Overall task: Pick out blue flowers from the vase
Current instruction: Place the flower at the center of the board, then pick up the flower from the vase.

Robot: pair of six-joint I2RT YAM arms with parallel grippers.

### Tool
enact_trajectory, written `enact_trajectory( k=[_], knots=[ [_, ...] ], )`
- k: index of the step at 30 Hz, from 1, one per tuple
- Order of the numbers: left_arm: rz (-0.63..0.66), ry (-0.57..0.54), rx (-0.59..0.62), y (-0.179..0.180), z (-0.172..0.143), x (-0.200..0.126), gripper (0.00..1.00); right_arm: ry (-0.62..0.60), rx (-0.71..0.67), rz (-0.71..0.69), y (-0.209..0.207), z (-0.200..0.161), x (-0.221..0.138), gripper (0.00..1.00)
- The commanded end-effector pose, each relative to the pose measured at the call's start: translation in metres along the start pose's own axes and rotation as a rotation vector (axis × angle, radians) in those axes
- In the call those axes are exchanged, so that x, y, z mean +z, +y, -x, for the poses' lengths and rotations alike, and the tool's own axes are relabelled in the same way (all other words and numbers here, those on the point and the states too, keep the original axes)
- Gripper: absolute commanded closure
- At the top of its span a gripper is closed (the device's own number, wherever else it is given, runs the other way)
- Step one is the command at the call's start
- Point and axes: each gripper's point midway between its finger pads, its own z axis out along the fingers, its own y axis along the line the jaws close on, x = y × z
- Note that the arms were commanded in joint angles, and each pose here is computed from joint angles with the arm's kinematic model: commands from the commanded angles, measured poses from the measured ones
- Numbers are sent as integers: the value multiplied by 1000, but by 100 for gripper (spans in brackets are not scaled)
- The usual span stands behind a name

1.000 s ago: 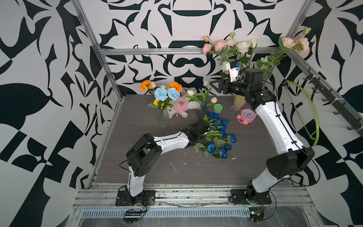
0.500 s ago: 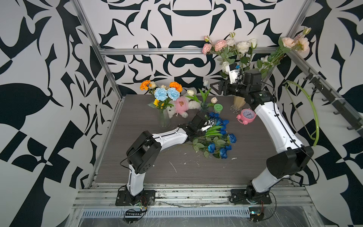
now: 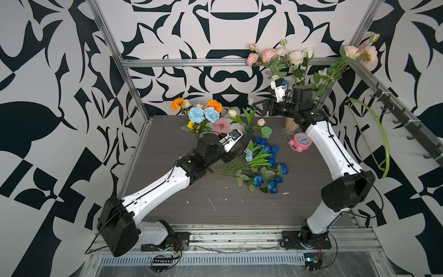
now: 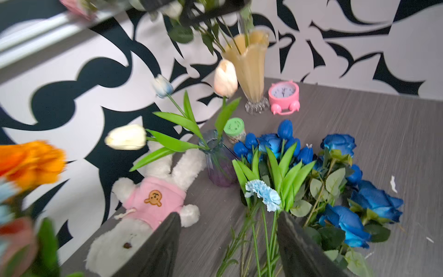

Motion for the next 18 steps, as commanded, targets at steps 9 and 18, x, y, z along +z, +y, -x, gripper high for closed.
enact_trajectory(
  k=[9, 18],
  knots=[
    [305, -48, -288, 93, -36, -95, 32, 102, -76, 162, 70, -25, 68, 29],
    [445, -50, -327, 141, -50, -111, 31, 186, -35, 210, 84, -64, 132, 30]
  ],
)
